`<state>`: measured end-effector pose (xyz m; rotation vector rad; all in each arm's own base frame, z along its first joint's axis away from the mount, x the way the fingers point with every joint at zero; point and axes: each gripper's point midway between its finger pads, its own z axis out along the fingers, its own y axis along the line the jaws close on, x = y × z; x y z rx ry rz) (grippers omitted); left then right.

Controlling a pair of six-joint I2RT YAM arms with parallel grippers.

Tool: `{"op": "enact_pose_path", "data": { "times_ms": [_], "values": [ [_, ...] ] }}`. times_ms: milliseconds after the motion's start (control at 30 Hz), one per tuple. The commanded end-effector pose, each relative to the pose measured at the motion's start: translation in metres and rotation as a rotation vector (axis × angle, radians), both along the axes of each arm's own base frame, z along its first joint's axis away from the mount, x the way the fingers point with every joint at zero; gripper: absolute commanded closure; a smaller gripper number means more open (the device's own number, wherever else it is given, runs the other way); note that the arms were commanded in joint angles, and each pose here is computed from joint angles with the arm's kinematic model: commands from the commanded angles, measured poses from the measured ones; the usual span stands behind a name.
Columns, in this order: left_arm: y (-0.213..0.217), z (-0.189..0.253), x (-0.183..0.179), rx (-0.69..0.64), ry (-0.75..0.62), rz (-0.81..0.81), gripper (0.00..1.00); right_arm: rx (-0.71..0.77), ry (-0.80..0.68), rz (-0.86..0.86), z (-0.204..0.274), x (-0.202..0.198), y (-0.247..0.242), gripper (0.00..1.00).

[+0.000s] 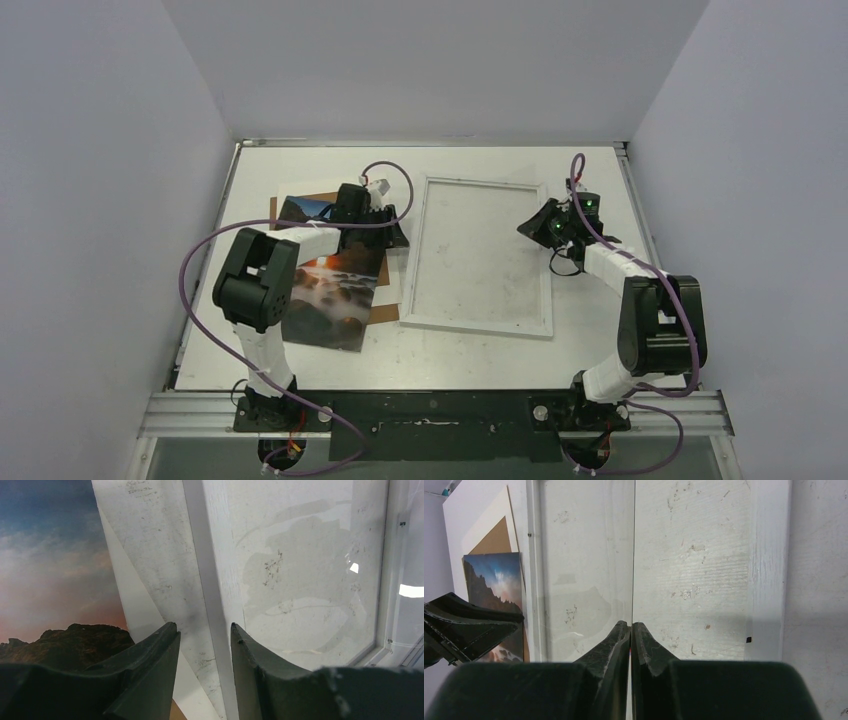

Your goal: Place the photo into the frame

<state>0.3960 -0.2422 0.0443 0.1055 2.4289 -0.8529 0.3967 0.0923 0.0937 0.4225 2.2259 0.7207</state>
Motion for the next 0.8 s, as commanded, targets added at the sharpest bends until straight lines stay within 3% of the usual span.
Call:
{"op": "enact_pose_path", "data": {
  "times_ms": [0, 767],
  "values": [
    [-0.009, 0.01, 0.011, -0.005, -0.053, -0.024, 0.61, -0.012, -0.097, 0.027, 0.021, 0.016, -0.001, 0.95],
    [-0.012, -0.001, 0.004, 0.018, -0.022, -0.046, 0.68, -0.037, -0.079, 0.056, 0.023, 0.017, -0.003, 0.95]
  ]
}}
